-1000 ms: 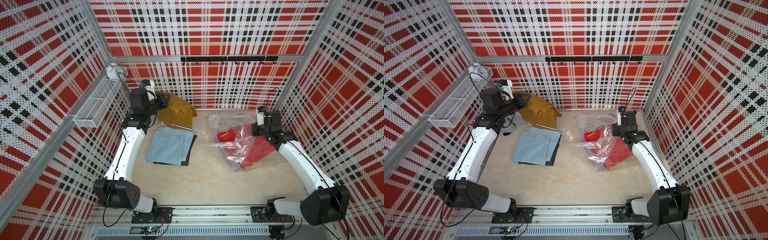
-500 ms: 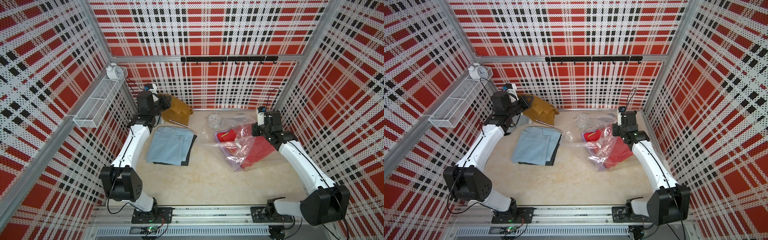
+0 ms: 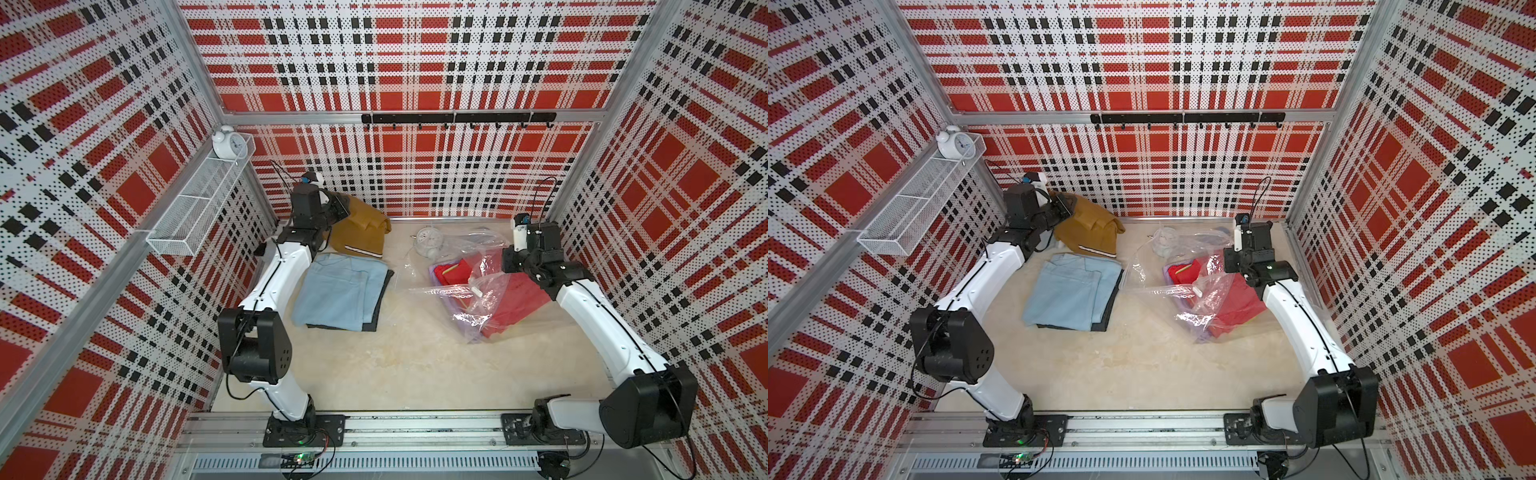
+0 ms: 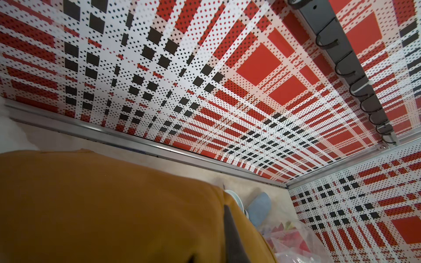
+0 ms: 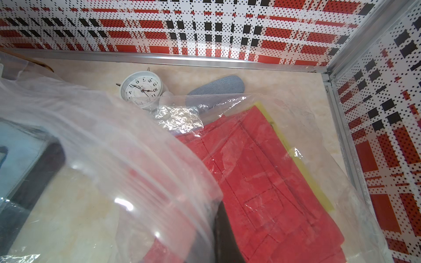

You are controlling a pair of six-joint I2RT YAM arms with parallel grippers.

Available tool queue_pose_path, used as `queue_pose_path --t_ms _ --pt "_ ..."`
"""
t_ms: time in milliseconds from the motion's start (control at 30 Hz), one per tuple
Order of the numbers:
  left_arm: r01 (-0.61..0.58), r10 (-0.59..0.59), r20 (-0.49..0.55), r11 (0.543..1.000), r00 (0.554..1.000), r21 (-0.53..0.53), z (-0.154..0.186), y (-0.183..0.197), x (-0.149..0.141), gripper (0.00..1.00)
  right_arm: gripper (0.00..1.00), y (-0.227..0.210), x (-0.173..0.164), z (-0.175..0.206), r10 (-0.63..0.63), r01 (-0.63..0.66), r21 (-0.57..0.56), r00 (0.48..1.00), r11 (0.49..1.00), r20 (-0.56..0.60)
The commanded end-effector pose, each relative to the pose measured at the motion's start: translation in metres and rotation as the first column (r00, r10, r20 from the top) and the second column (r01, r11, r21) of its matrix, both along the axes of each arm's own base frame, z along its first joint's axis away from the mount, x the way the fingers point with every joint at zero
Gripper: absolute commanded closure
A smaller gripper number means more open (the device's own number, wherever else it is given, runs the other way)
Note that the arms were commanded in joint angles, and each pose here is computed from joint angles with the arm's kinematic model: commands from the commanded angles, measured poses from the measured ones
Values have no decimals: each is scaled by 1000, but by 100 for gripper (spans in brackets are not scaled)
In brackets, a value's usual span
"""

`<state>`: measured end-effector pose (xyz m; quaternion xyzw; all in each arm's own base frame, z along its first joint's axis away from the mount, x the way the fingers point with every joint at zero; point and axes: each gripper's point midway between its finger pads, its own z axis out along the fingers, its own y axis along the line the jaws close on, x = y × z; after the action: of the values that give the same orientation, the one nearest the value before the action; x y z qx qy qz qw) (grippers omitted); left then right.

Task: Take the trousers out of the vacuum bag
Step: Place the trousers at the center of the board.

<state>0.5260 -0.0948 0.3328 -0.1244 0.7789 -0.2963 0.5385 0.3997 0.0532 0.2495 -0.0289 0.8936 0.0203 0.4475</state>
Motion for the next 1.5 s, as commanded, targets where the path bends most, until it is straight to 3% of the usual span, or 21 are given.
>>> queue_pose_path --t_ms 0,367,700,1033,1300,1400,1467 --pt "-42 44 208 999 977 -17 69 4 -26 100 100 -7 4 8 -18 18 -6 1000 1000 19" --pt "-163 164 129 986 978 -21 26 18 -106 100 100 -5 6 5 -8 8 1 1000 1000 11" --pt "-218 219 53 976 974 -29 -8 22 -148 100 100 -1 4 14 9 -9 20 1000 1000 26" --pt "-183 179 -119 983 977 -26 -94 7 -170 100 100 0 0 13 12 -13 26 1000 1000 22" --pt "-220 219 -277 975 936 29 -162 18 -201 100 100 2 2 10 21 -22 34 1000 999 19" --pt "-246 251 -290 968 923 54 -165 26 -207 81 100 4 5 10 26 -27 38 1000 999 18" --pt "-263 272 -292 962 917 70 -162 34 -208 60 100 4 6 10 30 -30 40 999 999 19"
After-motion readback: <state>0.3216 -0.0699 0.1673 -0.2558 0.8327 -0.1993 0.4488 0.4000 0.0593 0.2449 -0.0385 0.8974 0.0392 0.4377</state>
